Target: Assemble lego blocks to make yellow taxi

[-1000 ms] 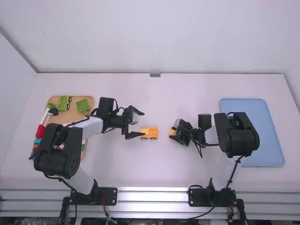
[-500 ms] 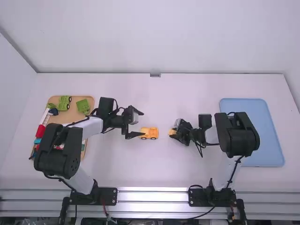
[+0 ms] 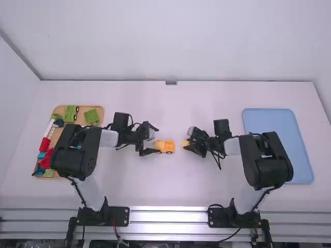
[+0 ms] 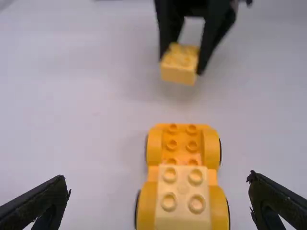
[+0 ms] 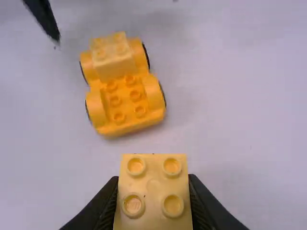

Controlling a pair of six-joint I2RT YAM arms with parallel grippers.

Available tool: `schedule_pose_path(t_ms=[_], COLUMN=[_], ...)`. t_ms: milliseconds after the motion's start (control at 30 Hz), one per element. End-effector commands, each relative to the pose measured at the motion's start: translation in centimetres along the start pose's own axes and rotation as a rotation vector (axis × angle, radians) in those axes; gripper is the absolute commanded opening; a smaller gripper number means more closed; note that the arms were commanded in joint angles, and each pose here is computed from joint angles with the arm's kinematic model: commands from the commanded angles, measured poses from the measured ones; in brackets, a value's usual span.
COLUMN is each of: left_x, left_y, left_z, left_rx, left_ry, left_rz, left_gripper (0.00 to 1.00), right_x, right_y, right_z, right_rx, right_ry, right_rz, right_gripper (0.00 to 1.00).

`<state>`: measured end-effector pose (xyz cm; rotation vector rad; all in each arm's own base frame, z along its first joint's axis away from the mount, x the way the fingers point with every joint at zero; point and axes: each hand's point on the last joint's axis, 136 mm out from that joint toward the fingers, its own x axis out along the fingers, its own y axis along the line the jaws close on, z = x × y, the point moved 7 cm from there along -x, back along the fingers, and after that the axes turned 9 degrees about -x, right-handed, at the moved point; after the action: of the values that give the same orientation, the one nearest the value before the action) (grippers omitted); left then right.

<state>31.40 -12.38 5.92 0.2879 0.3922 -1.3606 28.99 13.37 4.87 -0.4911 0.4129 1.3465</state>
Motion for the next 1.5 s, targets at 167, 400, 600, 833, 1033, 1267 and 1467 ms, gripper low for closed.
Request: schedule_pose_path(t_ms=[167,400,600,833,1033,1267,1467], left_x=[2.2,3.2,3.7,4.1,4.1,4.1,4.0], left_y=[-1.1,-0.4,-0.6,-0.6,-0.6,-0.6,-0.9], left_z=[-2.0,-3.2,-3.1,-3.6,-3.6,-3.6,-3.8], left_rx=[0.029,-0.037,-0.03,-0.032,-0.031,-0.032,-0.044], left_ry=[0.007,0.0,0.006,0.069,0.069,0.069,0.078], left_rz=[-0.058,-0.068,-0.076,-0.049,-0.048,-0.051,-0.059], left_gripper=[0.99,1.0,0.73,0.52,0.5,0.5,0.46], right_x=[1.6,2.7,4.6,5.1,5.7,6.3,6.3], right_y=[-0.7,0.2,0.0,0.1,0.5,0.9,0.5], right_z=[4.1,4.6,3.9,3.9,4.1,4.0,3.9], right_rx=[-0.169,-0.207,-0.154,-0.196,-0.218,-0.238,-0.232], right_ry=[-0.024,-0.028,-0.054,-0.006,0.032,0.075,0.098], right_rz=[0.073,0.114,0.142,0.175,0.174,0.167,0.143], right_gripper=[0.2,0.2,0.2,0.2,0.2,0.19,0.17])
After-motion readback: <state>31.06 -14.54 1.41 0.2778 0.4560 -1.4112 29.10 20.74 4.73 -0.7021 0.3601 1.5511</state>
